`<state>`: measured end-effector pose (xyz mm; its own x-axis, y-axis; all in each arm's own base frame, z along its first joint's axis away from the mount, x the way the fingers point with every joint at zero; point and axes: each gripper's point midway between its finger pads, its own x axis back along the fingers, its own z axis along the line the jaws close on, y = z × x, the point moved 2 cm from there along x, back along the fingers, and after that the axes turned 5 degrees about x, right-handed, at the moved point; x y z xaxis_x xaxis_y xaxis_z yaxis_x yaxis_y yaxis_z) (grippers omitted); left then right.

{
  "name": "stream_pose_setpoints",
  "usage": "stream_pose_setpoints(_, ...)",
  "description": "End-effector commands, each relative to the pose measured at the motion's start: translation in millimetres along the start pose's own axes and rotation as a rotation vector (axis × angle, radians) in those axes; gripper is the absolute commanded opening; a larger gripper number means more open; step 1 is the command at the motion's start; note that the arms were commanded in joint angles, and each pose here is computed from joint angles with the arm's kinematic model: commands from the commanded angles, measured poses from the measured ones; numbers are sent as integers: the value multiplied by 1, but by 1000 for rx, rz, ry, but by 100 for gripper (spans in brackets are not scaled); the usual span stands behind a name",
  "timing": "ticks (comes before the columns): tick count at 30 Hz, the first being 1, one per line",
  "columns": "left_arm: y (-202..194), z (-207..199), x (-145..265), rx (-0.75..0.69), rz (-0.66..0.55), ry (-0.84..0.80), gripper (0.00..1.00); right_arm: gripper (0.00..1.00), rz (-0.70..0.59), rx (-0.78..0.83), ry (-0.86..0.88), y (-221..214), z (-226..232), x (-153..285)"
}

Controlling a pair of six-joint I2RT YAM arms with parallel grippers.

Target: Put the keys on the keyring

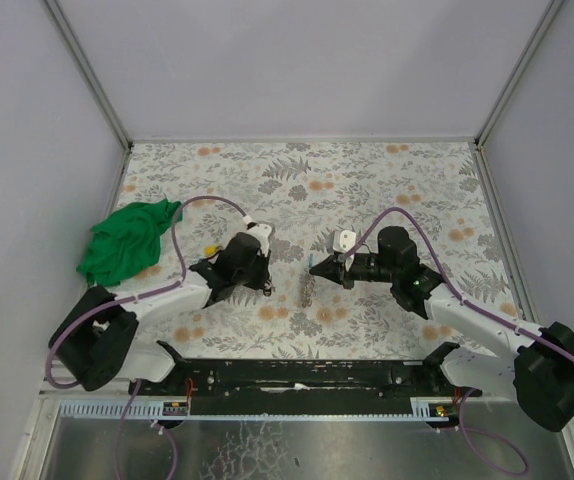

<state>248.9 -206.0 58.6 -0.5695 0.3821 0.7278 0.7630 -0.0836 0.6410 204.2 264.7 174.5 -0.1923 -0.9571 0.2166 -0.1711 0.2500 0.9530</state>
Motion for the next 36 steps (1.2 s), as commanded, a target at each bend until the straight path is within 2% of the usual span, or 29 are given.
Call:
stream_pose_setpoints(1, 28, -26, 14, -85, -236, -216, 0, 0, -70, 53, -26, 24, -8, 3)
stream_pose_setpoints(3, 34, -30, 27, -97, -371, -287, 0, 0, -70, 52, -27, 24, -8, 2)
stream_pose_setpoints(6, 45, -37, 61, -120, -648, -416, 0, 0, -73, 53, -28, 24, -8, 3)
stream_pose_setpoints(8, 49, -32, 79, -129, -800, -428, 0, 0, -75, 56, -32, 25, -8, 3)
stream_pose_setpoints(10, 56, -27, 84, -134, -867, -399, 0, 0, -80, 60, -33, 26, -8, 4)
stream_pose_setpoints(15, 71, -43, 69, -194, -814, -426, 0, 0, -83, 61, -34, 26, -8, 4)
stream_pose_setpoints(21, 71, -41, 40, -195, -801, -401, 0, 0, -84, 63, -36, 26, -8, 5)
stream_pose_setpoints(26, 55, -40, 23, -157, -769, -409, 0, 0, -83, 66, -37, 26, -8, 5)
stream_pose_setpoints(36, 7, -36, 26, -168, -696, -345, 2, 0, -84, 63, -28, 26, -7, 4)
